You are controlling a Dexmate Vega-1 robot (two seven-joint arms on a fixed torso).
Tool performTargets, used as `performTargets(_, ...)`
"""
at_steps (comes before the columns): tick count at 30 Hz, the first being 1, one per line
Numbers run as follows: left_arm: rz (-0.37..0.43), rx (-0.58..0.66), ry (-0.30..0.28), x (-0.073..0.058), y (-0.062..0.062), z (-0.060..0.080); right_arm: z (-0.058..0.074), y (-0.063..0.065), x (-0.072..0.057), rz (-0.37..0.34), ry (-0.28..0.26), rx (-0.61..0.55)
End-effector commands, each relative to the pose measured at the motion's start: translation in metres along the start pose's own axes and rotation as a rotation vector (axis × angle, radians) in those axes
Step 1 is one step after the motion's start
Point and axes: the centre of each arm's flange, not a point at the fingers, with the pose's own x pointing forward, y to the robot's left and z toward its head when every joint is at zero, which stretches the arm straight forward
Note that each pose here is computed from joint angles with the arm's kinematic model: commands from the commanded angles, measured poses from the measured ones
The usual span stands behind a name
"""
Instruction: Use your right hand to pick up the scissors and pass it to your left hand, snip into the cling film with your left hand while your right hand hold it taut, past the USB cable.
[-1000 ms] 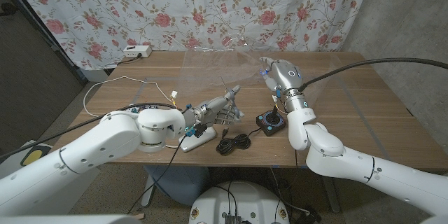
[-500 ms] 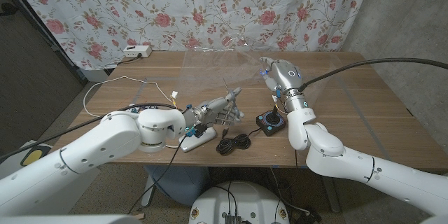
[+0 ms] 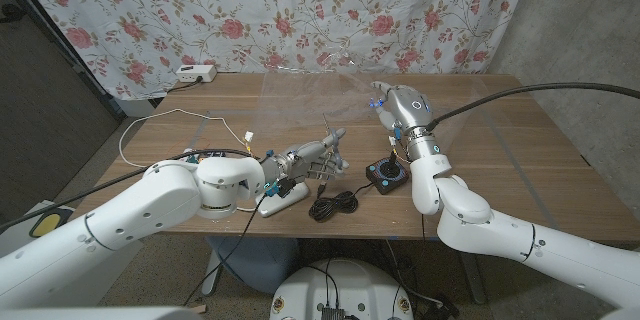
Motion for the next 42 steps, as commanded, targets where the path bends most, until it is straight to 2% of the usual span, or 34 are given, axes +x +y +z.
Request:
performTargets(1,-0.001,0.005,-0.002,-0.0006,-0.0006,0.0004,-0.0003,0.0000,0.0009,0.001,0.002,-0.003)
performTargets(42,0.017,-0.007,-0.009,-0.0037,-0.0064,-0.0071,0.0001,-0.0015,-0.0016,0.002,0.001,-0.014)
